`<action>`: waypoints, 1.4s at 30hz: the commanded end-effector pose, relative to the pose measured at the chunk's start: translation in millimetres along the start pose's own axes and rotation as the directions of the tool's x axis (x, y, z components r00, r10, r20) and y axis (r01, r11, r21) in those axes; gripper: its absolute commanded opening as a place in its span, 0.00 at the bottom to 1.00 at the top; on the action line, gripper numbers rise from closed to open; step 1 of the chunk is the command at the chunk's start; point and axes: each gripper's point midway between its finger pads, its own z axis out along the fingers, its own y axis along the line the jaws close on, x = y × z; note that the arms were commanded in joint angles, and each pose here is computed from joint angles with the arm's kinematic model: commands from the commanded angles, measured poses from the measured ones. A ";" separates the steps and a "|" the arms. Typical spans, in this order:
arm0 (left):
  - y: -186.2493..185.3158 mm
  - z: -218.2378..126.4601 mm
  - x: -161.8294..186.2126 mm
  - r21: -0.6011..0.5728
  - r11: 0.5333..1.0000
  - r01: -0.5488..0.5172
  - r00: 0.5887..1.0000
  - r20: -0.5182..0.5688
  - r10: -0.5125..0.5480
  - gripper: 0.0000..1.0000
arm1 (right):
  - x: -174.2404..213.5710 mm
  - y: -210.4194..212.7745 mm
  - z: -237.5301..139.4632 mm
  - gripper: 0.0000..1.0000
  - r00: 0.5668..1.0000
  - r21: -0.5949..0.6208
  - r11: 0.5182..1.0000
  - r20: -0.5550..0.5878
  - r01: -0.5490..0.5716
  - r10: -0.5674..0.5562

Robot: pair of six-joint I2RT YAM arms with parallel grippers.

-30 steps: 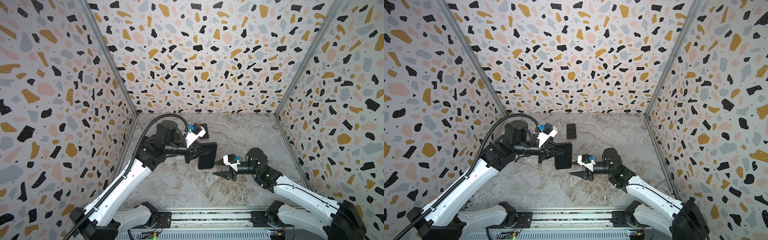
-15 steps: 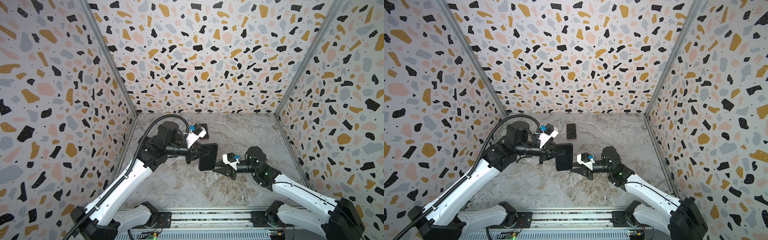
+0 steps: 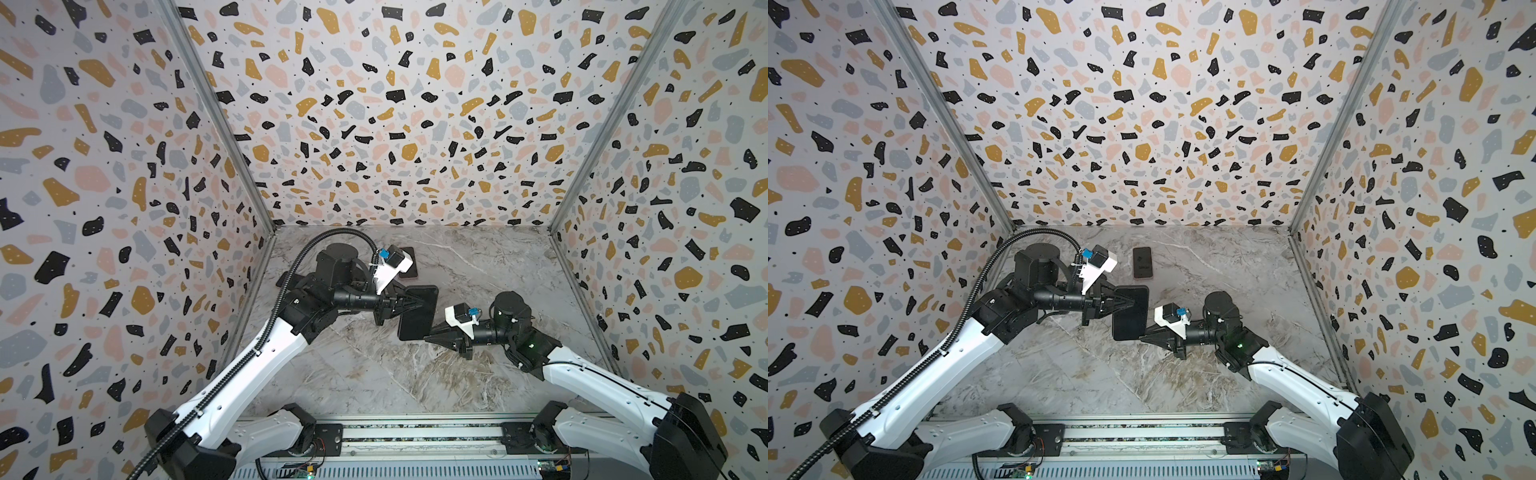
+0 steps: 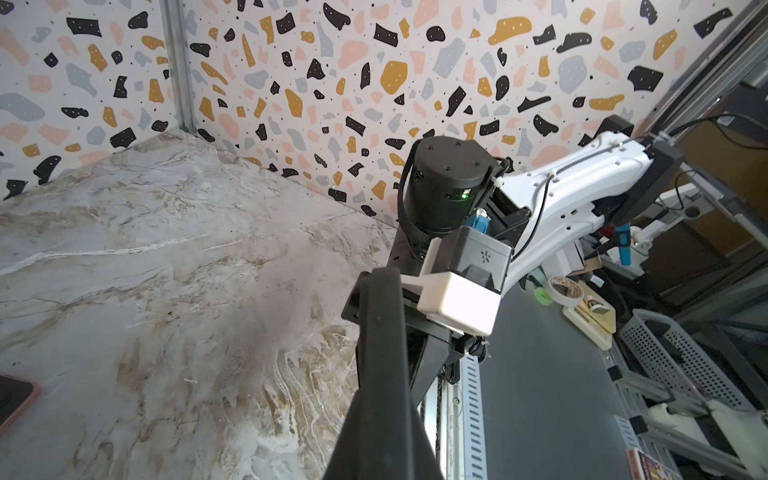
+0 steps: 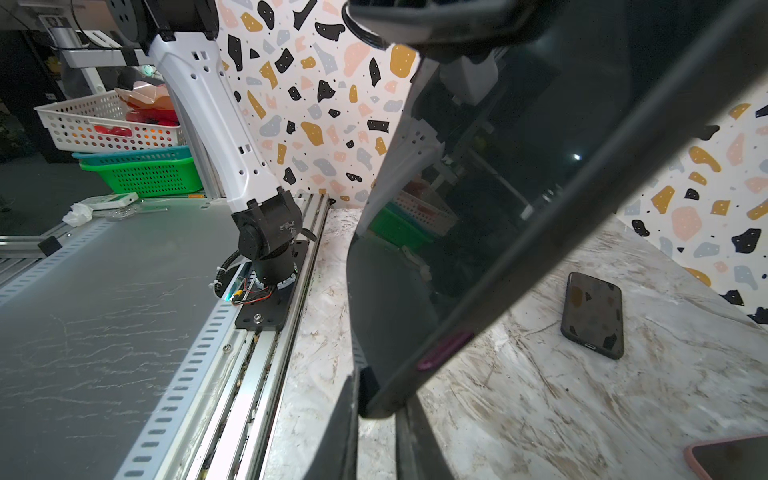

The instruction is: Take the phone out of the phone case

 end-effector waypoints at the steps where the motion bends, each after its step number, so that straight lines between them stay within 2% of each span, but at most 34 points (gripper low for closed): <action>1: 17.6 10.0 -42.6 -0.019 0.998 0.058 0.985 0.164 -0.054 0.00 | -28.0 20.6 3.1 0.03 0.978 -0.073 0.978 0.094 0.195 -0.188; 5: 29.7 25.5 -45.7 0.033 0.987 0.156 0.971 0.178 -0.159 0.00 | -31.8 30.6 7.6 0.03 0.952 -0.077 0.953 0.112 0.294 -0.285; 9: 34.3 37.1 -42.7 0.060 0.977 0.203 0.960 0.185 -0.211 0.00 | -40.8 25.7 9.6 0.00 0.919 -0.009 0.924 0.115 0.381 -0.378; 13: 28.6 38.0 -41.7 0.077 0.974 0.212 0.954 0.199 -0.223 0.00 | -49.9 13.6 7.1 0.00 0.901 0.084 0.909 0.125 0.408 -0.416; 17: 18.2 31.5 -47.2 0.114 0.974 0.195 0.948 0.233 -0.217 0.00 | -46.4 13.9 4.5 0.00 0.905 0.097 0.914 0.132 0.394 -0.404; 19: 14.0 27.7 -49.5 0.116 0.977 0.180 0.950 0.236 -0.203 0.00 | -38.9 15.2 1.6 0.01 0.914 0.104 0.921 0.126 0.375 -0.386; 23: 5.8 15.8 -57.0 0.116 0.983 0.145 0.959 0.230 -0.169 0.00 | -22.2 22.5 -6.0 0.18 0.930 0.110 0.935 0.111 0.338 -0.350; 28: -2.2 1.5 -67.7 0.098 0.989 0.109 0.962 0.238 -0.130 0.00 | -16.3 20.2 -16.7 0.51 0.960 0.169 0.957 0.115 0.234 -0.255; 30: -2.7 -1.8 -68.3 0.088 0.991 0.102 0.962 0.244 -0.121 0.00 | -19.6 17.0 -20.2 0.60 0.973 0.186 0.968 0.129 0.166 -0.192; 35: -5.9 -1.8 -63.1 0.103 0.992 0.078 0.965 0.243 -0.101 0.00 | -30.1 0.0 -25.7 0.61 0.987 0.193 0.981 0.158 0.005 -0.036; 42: -22.0 -0.4 -53.9 0.096 0.995 -0.015 0.976 0.219 -0.007 0.00 | -57.1 3.2 -13.1 0.58 0.979 0.012 0.995 0.178 -0.101 0.097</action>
